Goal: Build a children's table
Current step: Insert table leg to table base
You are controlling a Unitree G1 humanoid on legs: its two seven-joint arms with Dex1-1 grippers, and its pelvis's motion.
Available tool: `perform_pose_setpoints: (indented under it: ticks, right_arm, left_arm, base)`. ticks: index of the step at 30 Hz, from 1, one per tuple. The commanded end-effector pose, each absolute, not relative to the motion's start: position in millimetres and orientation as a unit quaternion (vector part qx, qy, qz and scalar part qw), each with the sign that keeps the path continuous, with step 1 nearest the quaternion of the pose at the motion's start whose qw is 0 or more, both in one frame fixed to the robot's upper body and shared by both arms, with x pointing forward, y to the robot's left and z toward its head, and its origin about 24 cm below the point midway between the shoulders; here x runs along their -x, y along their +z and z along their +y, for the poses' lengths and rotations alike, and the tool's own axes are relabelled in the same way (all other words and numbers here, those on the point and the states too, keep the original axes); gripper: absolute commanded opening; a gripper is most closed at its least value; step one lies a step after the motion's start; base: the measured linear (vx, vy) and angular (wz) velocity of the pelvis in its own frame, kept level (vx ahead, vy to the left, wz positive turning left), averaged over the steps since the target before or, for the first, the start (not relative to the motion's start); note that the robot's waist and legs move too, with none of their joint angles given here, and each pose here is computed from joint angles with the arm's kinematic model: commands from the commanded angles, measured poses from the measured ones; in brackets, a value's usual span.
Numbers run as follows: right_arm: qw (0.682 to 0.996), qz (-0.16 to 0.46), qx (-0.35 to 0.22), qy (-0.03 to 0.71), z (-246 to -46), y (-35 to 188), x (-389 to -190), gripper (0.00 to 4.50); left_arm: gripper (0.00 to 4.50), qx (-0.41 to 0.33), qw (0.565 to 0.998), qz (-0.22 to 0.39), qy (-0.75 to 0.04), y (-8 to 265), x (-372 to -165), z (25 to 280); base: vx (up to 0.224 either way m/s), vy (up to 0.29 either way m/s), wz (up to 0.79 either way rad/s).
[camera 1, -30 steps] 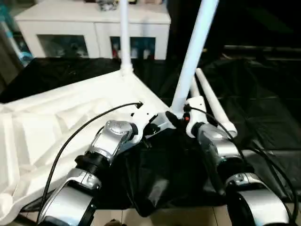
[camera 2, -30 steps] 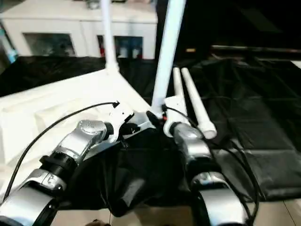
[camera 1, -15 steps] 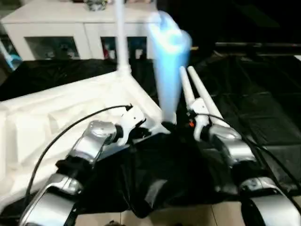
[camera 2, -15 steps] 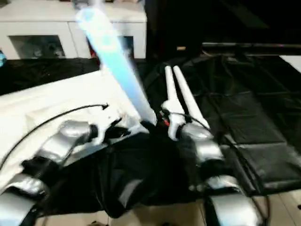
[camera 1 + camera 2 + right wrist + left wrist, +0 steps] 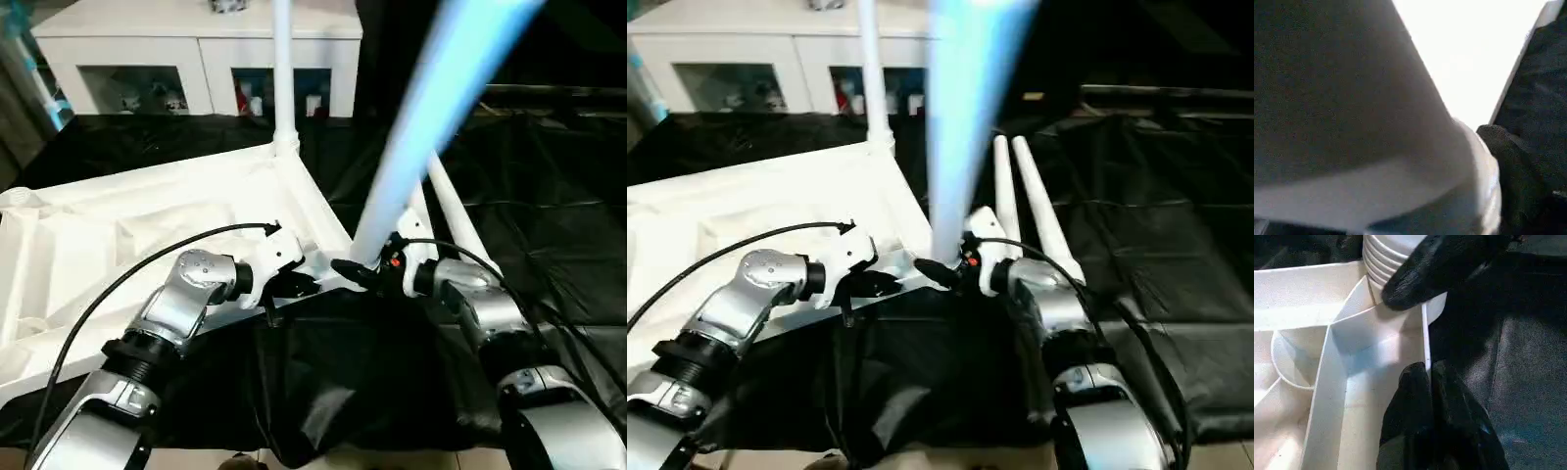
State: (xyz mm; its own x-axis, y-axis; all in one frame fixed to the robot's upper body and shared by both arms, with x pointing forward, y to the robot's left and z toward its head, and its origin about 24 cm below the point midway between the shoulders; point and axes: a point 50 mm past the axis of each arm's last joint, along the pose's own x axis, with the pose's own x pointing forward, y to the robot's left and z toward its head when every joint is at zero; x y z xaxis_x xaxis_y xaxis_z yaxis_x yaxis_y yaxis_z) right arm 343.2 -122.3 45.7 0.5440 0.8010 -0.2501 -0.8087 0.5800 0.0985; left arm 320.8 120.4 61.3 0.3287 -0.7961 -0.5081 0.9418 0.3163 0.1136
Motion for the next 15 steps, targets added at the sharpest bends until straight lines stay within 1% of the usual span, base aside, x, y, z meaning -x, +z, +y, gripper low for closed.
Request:
perform_pose_setpoints:
  ticks: [1,3,10,12,14,15]
  right_arm:
    - [0.87,0.143,0.012,0.472,-116.7,45,-343.0,3.35]
    - [0.87,0.144,0.012,0.472,-118.1,46,-343.5,3.26]
    - [0.868,0.147,0.011,0.474,-130.0,48,-344.9,3.23]
    - [0.866,0.15,-0.01,0.477,-135.4,49,-343.6,3.22]
    - [0.865,0.153,-0.018,0.478,-136.7,48,-343.0,3.22]
    - [0.859,0.166,-0.043,0.483,-141.8,46,-340.6,3.22]
  left_arm:
    - [0.0,-0.212,0.772,0.145,-0.581,76,-319,108]
    - [0.0,-0.214,0.771,0.146,-0.581,76,-318,110]
    - [0.0,-0.222,0.771,0.151,-0.577,75,-316,118]
    - [0.0,-0.222,0.772,0.151,-0.576,74,-316,119]
    - [0.0,-0.221,0.772,0.151,-0.576,74,-315,119]
    - [0.0,-0.22,0.773,0.15,-0.576,74,-315,120]
  base:
    - [0.0,0.0,0.0]
    - [0.0,0.0,0.0]
    - [0.0,0.0,0.0]
    - [0.0,0.0,0.0]
    - [0.0,0.0,0.0]
    - [0.0,0.0,0.0]
